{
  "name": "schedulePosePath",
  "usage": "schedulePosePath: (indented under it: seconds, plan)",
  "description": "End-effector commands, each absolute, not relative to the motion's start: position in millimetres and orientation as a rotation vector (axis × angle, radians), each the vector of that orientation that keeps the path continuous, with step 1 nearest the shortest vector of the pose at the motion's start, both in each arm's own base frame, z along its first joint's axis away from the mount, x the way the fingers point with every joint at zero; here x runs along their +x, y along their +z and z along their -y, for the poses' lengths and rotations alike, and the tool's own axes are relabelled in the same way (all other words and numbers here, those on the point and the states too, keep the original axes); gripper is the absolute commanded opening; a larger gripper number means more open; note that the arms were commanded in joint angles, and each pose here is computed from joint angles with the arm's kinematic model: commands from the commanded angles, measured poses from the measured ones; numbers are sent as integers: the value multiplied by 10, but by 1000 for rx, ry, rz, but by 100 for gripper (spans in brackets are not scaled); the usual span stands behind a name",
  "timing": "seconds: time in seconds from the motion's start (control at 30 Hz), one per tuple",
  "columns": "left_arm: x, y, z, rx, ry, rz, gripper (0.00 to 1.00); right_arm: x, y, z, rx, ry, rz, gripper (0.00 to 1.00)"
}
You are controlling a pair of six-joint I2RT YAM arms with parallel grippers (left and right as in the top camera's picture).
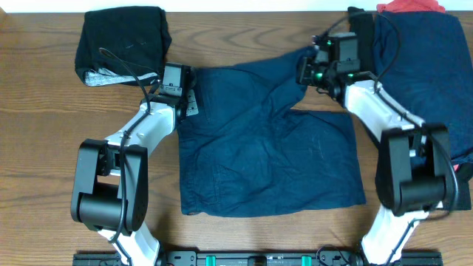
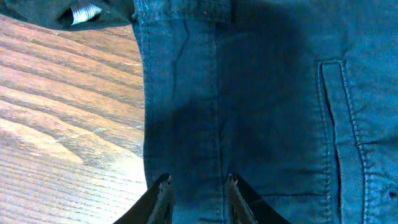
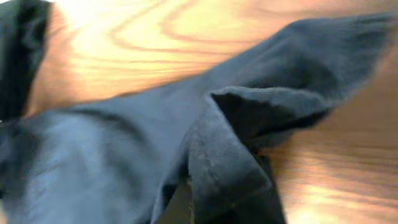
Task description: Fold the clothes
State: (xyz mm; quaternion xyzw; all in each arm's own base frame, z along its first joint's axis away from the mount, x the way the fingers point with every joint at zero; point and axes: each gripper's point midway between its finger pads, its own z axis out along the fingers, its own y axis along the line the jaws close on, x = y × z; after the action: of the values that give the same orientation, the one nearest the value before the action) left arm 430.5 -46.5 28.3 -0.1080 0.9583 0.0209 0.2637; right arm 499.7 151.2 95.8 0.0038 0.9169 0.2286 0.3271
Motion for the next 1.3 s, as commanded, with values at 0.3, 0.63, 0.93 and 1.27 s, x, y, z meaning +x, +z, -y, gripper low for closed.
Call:
schedulePosePath:
  seconds: [0.3, 0.63, 0.93, 1.27]
  plan:
    - [4302, 234, 439, -285, 80, -2602, 30, 4147, 692, -2668, -692, 438, -2465, 1]
    - [4293, 229, 438, -284, 82, -2606, 30, 4233, 1232, -2476, -638, 446, -2383, 66]
    - [4295, 230, 438, -285, 82, -2605, 30, 4611, 1447, -1890, -661, 526, -2249, 72]
    - [4292, 229, 437, -285, 82, -2606, 30, 4725, 835, -2182, -790, 816, -2163, 81]
